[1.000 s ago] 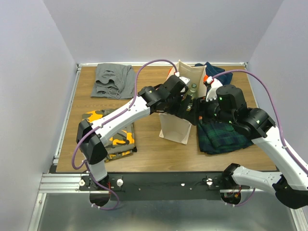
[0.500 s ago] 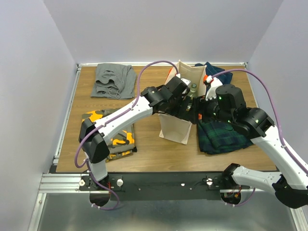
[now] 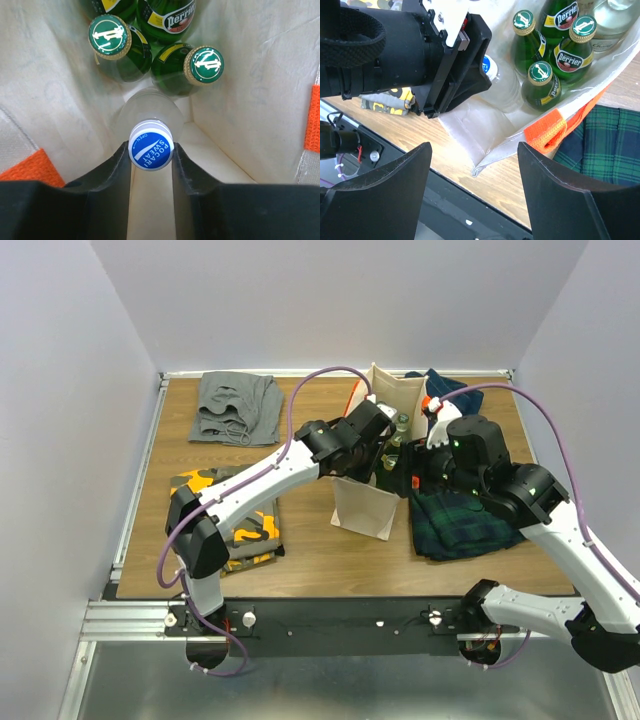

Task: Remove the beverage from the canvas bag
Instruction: Take out the drink from the canvas bag.

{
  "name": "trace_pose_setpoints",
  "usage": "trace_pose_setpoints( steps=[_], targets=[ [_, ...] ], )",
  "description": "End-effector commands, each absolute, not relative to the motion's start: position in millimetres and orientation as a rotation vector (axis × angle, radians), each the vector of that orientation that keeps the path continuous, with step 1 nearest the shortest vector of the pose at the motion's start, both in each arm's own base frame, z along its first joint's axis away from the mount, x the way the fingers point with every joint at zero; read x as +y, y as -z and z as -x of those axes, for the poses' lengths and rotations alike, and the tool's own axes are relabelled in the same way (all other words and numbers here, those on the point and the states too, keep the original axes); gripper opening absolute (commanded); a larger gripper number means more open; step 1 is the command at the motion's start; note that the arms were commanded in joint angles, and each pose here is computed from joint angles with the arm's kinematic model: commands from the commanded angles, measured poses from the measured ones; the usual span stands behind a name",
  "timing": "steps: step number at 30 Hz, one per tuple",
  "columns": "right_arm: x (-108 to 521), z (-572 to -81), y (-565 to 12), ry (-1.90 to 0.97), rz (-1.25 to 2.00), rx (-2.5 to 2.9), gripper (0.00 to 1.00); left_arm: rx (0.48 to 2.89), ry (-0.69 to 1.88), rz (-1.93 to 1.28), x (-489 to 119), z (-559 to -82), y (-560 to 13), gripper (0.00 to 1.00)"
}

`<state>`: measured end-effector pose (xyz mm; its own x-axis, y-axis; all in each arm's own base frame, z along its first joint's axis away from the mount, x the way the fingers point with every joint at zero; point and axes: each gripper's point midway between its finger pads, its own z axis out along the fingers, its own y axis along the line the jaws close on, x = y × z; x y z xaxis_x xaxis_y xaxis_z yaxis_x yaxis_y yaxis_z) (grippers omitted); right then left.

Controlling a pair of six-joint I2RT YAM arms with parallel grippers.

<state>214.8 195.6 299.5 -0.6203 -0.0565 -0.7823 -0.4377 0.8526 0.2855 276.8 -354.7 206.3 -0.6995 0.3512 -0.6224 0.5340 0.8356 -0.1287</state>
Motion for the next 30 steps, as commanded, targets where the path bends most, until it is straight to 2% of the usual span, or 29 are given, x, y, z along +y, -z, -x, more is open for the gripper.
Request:
trace_pose_setpoints(
  steps=[1, 5, 30],
  targets=[
    [195.7, -220.3, -296.6, -0.555, 0.356, 2.176, 0.78, 2.426, 0.389, -0.658, -356.7, -275.1, -208.1, 0.22],
    [194.6, -220.9, -295.4, -0.546, 0.355, 2.176, 0.78, 2.421, 0.398, -0.662, -358.7, -274.8, -211.6, 0.0],
    [190.1, -222.1, -296.1, -0.529, 0.334, 2.161, 0.78, 2.317, 0.428, -0.641, -357.3, -281.0, -267.2, 0.0]
  ],
)
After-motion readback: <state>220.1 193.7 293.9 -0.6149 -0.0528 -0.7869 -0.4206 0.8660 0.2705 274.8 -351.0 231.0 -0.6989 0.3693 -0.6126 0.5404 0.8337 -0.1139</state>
